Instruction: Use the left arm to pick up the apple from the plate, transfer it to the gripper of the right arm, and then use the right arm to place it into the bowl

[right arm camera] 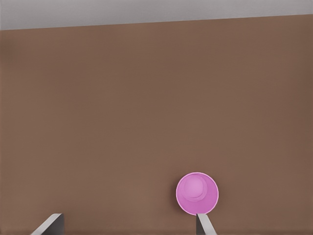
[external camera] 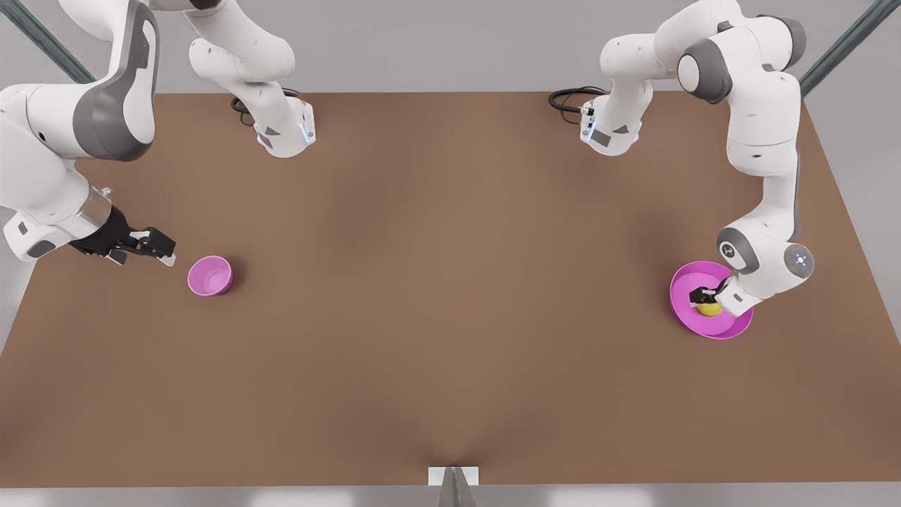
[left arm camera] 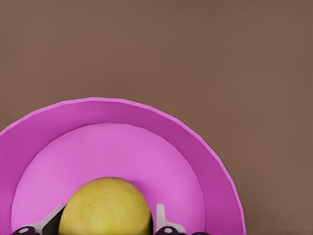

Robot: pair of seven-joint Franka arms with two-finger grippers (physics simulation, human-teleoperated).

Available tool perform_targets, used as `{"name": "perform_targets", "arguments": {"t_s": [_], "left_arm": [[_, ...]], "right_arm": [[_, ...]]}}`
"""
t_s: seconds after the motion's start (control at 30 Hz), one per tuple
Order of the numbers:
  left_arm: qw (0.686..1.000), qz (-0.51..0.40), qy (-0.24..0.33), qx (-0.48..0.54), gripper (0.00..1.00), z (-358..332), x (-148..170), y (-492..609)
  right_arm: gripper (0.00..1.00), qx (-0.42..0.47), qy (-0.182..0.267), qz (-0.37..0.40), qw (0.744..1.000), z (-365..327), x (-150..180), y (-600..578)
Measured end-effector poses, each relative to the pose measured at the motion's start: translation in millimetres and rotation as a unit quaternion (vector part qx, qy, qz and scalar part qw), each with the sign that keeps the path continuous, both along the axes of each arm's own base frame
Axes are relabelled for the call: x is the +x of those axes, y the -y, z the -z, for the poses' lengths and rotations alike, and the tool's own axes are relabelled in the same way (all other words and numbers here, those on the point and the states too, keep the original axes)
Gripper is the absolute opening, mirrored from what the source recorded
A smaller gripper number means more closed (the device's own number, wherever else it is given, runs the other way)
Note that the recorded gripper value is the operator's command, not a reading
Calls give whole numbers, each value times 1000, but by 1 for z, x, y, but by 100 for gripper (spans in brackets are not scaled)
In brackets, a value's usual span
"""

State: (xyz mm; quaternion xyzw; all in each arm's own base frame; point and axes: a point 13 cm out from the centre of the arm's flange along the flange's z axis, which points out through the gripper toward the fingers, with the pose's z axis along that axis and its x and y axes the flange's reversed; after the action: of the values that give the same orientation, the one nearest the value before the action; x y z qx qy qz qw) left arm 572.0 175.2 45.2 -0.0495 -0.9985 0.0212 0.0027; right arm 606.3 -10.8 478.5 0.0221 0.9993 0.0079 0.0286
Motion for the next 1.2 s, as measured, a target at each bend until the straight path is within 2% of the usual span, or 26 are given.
{"name": "perform_targets", "arguments": {"t_s": [0.5, 0.6, 0.73, 0.9, 1.07, 1.2], "left_arm": [[1000, 11, 0, 3, 78, 5, 0, -1], [1000, 14, 15, 5, 74, -12, 12, -5], [998, 38, 48, 3, 70, -49, 48, 6], [987, 110, 105, -60, 69, -95, 112, 137], [965, 134, 123, -190, 69, -116, 117, 311], [934, 157, 143, -288, 69, -129, 140, 465]], "right_arm": [[100, 0, 0, 0, 1000, 0, 0, 0], [100, 0, 2, 1, 1000, -2, 1, 1], [100, 0, 3, 2, 1000, -2, 4, 3], [100, 0, 4, 2, 1000, -2, 5, 3], [100, 0, 4, 2, 1000, -2, 5, 3], [100, 0, -3, 0, 1000, 12, 11, -2]]}}
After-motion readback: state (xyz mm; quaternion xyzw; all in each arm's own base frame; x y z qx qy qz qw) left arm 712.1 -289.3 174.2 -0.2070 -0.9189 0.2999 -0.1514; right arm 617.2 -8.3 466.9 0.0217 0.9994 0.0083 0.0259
